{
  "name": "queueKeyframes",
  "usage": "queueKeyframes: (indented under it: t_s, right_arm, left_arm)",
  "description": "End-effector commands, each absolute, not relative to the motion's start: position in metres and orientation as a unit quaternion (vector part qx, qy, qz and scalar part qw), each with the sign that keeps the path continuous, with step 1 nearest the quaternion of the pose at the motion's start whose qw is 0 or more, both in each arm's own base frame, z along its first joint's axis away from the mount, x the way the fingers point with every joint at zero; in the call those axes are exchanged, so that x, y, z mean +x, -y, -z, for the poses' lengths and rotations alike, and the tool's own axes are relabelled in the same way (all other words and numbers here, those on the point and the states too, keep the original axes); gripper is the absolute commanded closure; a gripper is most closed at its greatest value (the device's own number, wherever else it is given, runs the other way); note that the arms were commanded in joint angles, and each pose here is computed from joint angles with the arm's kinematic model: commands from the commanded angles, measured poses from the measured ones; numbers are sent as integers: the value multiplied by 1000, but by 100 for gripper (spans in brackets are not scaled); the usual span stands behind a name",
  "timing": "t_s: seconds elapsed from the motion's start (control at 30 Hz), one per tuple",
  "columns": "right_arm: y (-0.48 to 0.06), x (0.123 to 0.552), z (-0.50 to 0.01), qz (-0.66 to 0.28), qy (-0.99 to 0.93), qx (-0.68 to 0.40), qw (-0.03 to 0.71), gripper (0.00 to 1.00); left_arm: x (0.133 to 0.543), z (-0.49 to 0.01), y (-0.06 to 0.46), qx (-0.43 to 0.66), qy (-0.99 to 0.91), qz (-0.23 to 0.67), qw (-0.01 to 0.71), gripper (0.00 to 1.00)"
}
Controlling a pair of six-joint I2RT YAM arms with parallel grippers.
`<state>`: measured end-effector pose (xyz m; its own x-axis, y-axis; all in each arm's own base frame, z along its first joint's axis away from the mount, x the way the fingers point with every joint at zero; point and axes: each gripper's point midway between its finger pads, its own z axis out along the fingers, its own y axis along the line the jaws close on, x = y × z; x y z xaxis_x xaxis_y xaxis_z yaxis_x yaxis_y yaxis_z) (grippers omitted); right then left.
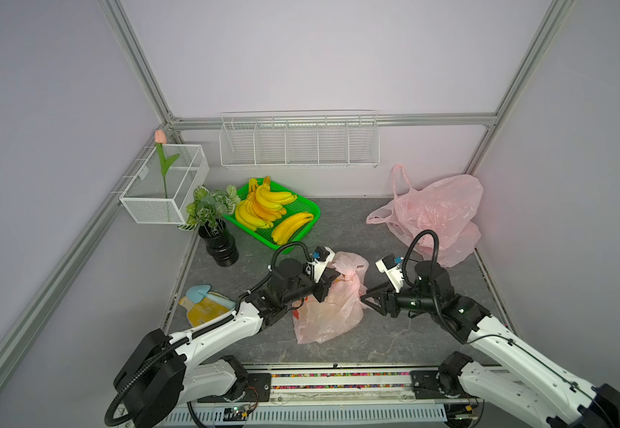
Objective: Place the banana into a plastic bag & tie a knot
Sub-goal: Tie the plastic bag at the center of the board.
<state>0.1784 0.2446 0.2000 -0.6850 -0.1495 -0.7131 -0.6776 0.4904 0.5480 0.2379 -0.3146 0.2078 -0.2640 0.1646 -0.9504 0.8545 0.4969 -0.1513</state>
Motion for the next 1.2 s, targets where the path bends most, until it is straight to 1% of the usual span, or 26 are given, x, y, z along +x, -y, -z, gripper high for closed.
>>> queueKeyframes:
  t_s: [0.0,0.23,0.37,0.87,1.0,1.1,1.17]
  right_arm:
    - [-249,181,-197,-418,-797,-282,331,53]
    - [-253,187,-192,-385,-796,-299,358,56]
    - [-256,189,-188,-377,-797,-304,362,57]
    - [-269,182,-188,-381,-776,-334,375,56]
    - [-272,183,-184,-376,-780,-335,372,60]
    - [-274,184,-185,-377,-779,-334,373,65]
    - [-276,184,-187,-380,-777,-335,373,71]
  left_arm:
    - [239,-218,320,359,-707,362,491,100]
    - [239,-217,320,360,-707,361,491,100]
    - [239,-216,320,359,-707,362,490,100]
    - [237,-215,323,363,-705,367,486,100]
    - [237,-215,322,363,-705,368,486,100]
    - [237,-214,322,363,-706,368,485,100]
    - [237,-213,323,363,-706,368,484,100]
